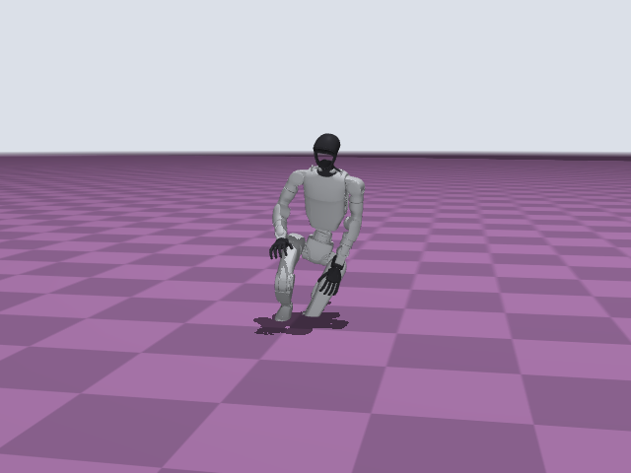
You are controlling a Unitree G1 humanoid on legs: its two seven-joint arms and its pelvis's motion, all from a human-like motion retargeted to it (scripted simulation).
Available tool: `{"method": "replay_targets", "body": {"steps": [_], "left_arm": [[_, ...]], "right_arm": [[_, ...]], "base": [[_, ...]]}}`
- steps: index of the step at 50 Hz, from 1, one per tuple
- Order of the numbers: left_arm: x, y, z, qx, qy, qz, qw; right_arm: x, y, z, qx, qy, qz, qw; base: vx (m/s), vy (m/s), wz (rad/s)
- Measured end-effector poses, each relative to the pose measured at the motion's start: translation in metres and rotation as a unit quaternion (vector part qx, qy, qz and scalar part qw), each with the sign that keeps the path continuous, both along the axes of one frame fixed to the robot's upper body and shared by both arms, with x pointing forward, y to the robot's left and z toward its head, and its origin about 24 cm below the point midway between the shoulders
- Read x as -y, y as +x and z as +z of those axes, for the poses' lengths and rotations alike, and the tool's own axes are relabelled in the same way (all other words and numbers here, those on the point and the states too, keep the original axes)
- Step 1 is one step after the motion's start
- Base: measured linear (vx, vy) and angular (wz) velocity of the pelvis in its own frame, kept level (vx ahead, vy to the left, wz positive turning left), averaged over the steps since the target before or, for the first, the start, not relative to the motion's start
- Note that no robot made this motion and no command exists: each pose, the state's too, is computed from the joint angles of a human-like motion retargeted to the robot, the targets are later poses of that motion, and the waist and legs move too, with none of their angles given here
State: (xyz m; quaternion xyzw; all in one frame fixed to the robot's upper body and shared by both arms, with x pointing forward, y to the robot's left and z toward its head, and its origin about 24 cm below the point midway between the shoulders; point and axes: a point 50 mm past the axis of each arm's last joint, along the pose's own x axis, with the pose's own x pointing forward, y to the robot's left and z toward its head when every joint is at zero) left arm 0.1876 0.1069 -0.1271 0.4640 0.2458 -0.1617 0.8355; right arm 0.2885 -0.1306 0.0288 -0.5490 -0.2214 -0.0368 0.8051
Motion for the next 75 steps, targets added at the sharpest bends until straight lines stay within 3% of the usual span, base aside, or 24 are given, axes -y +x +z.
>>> {"method": "replay_targets", "body": {"steps": [30, 45, 55, 64, 75], "left_arm": [[0.01, 0.032, 0.026, 0.096, -0.017, -0.023, 0.995], [-0.018, -0.006, -0.002, 0.039, 0.051, 0.013, 0.998], [-0.022, 0.001, 0.001, 0.05, 0.082, -0.005, 0.995], [-0.003, 0.03, 0.018, 0.085, 0.044, -0.016, 0.995], [0.01, 0.048, 0.033, 0.109, -0.005, -0.034, 0.993]], "right_arm": [[0.005, 0.015, 0.027, 0.054, -0.003, -0.001, 0.999], [0.005, 0.008, 0.025, 0.055, -0.013, 0.013, 0.998], [-0.004, 0.001, -0.012, -0.045, -0.014, 0.013, 0.999], [0.007, -0.013, -0.062, -0.176, -0.021, -0.035, 0.984], [0.018, -0.015, -0.074, -0.212, 0.002, -0.075, 0.974]], "base": [[-0.02, 0.02, 0.0], [-0.02, 0.06, -0.23], [0.06, -0.03, 0.26], [0.04, -0.11, 0.69], [0.01, -0.06, 0.25]]}}
